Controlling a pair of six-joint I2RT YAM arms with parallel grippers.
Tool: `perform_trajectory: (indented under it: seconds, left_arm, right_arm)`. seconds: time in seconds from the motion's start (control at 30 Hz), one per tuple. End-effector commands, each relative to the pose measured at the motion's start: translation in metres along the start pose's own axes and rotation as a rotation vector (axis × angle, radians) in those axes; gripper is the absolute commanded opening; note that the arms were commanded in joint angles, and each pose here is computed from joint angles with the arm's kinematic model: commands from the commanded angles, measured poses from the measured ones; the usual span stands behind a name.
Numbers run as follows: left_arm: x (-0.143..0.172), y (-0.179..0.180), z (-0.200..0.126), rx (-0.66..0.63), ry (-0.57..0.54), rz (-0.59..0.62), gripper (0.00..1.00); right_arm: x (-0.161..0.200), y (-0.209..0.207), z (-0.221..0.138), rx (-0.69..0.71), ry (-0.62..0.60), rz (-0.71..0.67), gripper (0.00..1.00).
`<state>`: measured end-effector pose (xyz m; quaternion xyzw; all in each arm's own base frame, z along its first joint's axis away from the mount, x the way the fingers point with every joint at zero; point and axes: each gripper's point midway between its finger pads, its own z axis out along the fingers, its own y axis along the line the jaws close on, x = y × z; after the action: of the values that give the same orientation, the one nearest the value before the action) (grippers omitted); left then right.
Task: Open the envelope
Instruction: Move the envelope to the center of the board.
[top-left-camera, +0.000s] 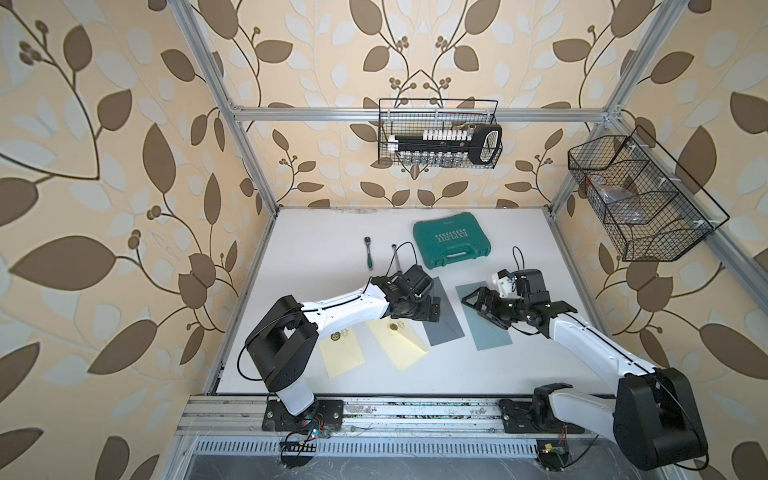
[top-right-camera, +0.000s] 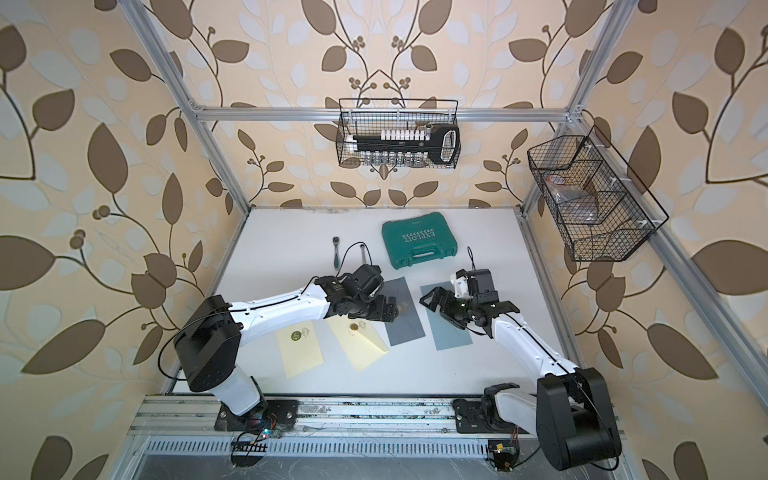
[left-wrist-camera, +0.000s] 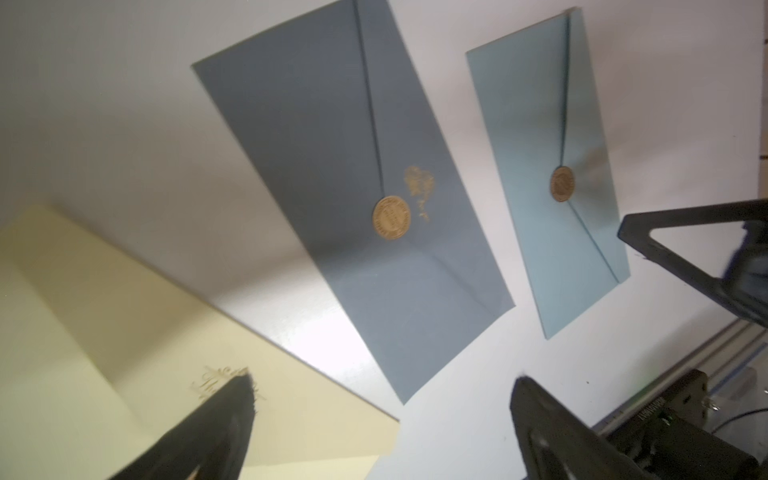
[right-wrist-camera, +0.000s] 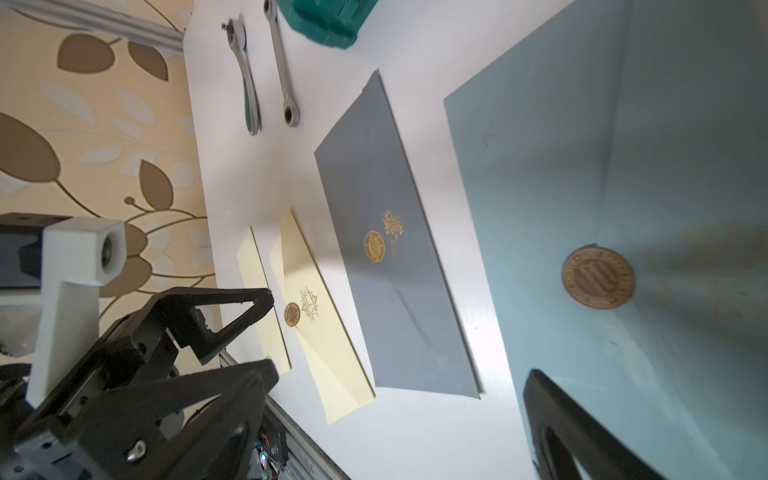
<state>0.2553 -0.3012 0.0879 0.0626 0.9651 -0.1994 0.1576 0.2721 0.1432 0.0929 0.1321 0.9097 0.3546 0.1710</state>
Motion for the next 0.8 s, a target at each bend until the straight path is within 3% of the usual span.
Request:
perform_trajectory:
  seconds: [0.0, 0.13, 0.4, 0.6, 0.77]
  left_arm:
    - [0.000, 0.023, -0.017, -0.045, -0.076, -0.084, 0.99]
    - [0.007, 0.036, -0.008, -0.022, -0.039, -0.142, 0.99]
    - [0.020, 0.044, -0.006, -0.018, -0.012, -0.142, 0.99]
    - [0.005, 0.023, -0.029, 0.078, -0.080, -0.090, 0.99]
    - [0.009, 0.014, -0.012, 0.118, -0.027, -0.078, 0.99]
  right_arm:
    - [-0.004, 0.027, 0.011, -0.043, 0.012, -0.082, 0.97]
    - [0.007, 0.034, 0.033, -0.030, 0.083, -0.112, 0.97]
    - [0.031, 0.036, 0.066, -0.003, 0.209, -0.150, 0.95]
    - [0.037, 0.030, 0.074, 0.014, 0.234, -0.147, 0.94]
    - [0.039, 0.025, 0.078, 0.029, 0.241, -0.139, 0.94]
